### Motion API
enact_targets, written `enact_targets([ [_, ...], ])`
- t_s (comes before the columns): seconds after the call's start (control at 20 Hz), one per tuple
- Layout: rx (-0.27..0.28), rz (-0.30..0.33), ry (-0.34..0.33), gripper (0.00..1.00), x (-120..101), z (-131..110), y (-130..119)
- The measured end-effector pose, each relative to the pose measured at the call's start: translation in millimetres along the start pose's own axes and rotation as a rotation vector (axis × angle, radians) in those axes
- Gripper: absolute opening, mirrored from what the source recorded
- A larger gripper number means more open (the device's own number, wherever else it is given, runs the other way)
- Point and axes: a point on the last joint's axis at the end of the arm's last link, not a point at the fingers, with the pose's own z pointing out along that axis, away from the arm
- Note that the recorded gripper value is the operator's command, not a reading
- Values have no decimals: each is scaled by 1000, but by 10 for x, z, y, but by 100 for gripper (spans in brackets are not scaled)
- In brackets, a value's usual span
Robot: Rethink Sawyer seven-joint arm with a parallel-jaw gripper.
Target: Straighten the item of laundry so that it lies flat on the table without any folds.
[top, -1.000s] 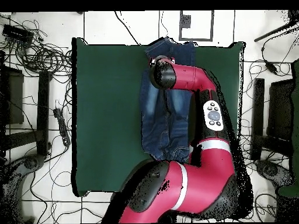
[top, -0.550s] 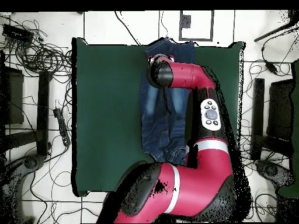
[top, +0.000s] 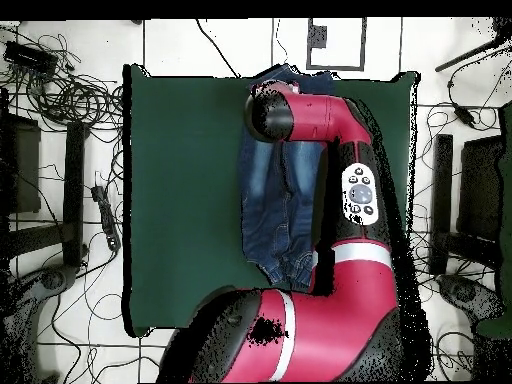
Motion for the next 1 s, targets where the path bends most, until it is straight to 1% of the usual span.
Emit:
enact_targets([
  [0.1, 5, 1, -14, 100, -77, -56, -30],
  [0.25, 9, 4, -25, 100, -137, -89, -64],
  [0.55, 8, 9, -23, 100, -118, -49, -76],
  [1.0, -8, 24, -18, 100, -102, -15, -29],
])
